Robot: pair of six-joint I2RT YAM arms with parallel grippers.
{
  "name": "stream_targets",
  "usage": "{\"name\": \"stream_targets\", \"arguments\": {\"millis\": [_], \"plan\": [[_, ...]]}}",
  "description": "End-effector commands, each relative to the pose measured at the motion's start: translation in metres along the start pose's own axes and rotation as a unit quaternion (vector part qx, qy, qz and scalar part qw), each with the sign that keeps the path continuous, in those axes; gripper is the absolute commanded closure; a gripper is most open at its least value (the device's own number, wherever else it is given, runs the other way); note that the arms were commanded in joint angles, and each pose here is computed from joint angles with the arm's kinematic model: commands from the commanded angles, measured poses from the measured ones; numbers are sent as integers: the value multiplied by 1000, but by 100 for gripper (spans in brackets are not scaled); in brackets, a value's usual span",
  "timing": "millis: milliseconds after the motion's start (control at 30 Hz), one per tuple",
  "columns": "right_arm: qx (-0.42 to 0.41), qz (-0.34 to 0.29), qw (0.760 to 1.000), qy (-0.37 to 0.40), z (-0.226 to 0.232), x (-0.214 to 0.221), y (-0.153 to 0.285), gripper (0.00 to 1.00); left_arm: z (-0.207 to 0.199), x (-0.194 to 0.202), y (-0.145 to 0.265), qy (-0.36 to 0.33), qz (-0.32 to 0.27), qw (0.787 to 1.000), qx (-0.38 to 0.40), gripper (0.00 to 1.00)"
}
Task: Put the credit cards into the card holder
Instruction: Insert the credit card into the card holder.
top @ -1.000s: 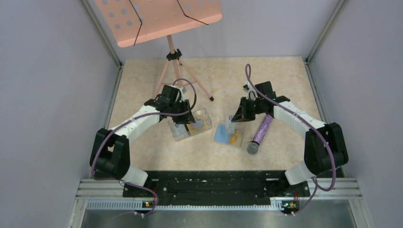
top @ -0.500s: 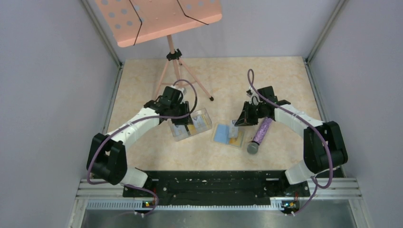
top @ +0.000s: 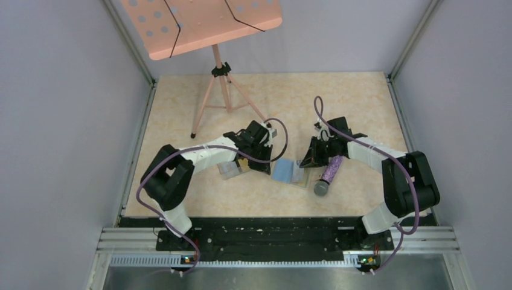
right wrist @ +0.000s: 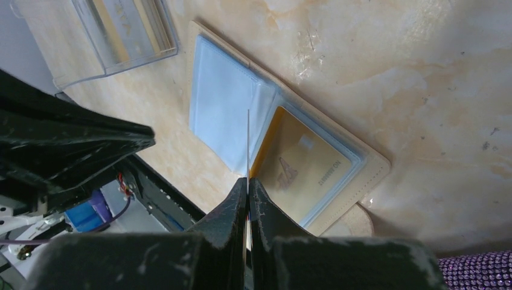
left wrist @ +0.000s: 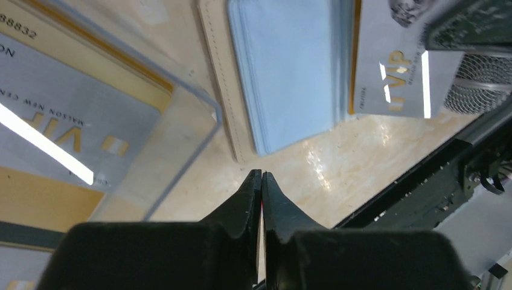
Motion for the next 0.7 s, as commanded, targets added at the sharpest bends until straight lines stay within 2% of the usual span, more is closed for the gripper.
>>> {"name": "stream_targets", "arguments": {"millis": [0,233,400,667], "plan": [[-8,-14,1000,6,-3,-6,0,100,0,-29,-10,-7,-26,999,-41,95],[-6,-22,1000,-6,-6,-6,-2,100,27,-53,-27,37,-19,992,-121,100],[-20,-29,999,-28,-10,-8,-6,100,34,-58,-27,55,-14,995,-84,100],[-25,-9,998,-60,-22,-8,-18,100,29,-38,-36,76,16,996,-35,100]]}}
Point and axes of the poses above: each gripper's point midway between its finger pads, its own y axis back along the fingers, its own z axis along the line the jaws close on, x = y × z, the point moved 9 cm from there along y, back along the fingers, and after that the axes turned 4 degrees about y, right-handed, at the moved point
